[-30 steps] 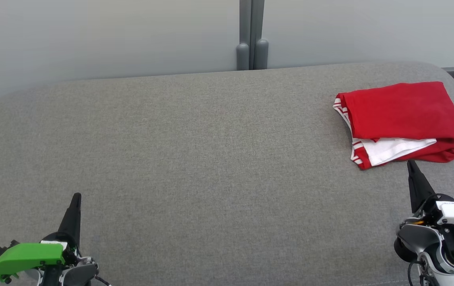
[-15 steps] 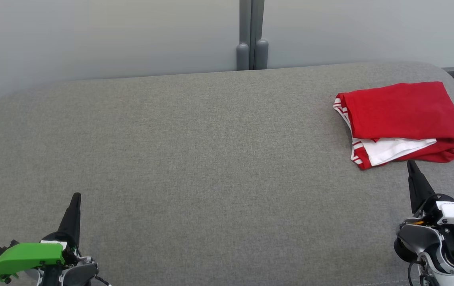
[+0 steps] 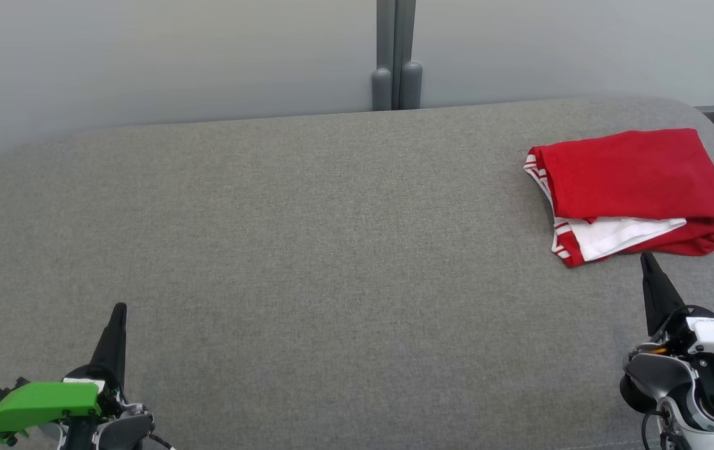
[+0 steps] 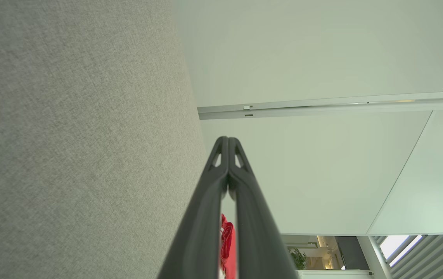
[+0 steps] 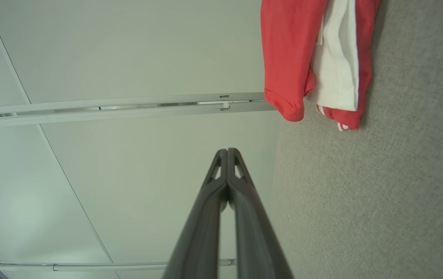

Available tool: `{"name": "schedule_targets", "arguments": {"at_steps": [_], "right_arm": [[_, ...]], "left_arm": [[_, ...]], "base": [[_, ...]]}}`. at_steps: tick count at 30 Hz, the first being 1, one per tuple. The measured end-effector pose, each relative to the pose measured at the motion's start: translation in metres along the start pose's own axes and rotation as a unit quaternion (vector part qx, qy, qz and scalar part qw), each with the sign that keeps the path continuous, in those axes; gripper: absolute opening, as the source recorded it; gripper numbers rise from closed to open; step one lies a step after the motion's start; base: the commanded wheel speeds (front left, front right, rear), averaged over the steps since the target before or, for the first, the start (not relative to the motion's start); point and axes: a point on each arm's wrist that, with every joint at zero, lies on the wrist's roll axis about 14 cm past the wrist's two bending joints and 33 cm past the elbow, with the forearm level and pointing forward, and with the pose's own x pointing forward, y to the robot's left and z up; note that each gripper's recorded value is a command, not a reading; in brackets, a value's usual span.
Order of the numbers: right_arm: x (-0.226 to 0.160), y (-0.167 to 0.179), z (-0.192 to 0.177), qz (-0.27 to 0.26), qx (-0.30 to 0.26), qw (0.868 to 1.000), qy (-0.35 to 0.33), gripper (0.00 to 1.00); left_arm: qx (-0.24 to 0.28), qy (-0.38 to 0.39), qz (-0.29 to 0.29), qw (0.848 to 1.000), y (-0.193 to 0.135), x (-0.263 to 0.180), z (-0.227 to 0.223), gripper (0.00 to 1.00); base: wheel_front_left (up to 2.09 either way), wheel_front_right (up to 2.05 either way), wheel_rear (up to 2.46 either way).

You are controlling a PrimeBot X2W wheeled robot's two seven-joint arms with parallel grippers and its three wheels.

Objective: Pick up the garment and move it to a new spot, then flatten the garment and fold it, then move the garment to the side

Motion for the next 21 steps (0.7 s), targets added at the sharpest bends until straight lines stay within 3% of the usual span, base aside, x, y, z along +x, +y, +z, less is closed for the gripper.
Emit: {"name": "schedule_targets", "arguments": {"at_steps": [21], "right_arm": [[0.0,0.0002,-0.0002,0.0,0.001,1.0,0.001,0.0]], "left_arm": [[0.0,-0.001,0.0,1.0,0.0,0.0,0.0007,0.0]], "base": [[0.0,0.0,0.0]]}}
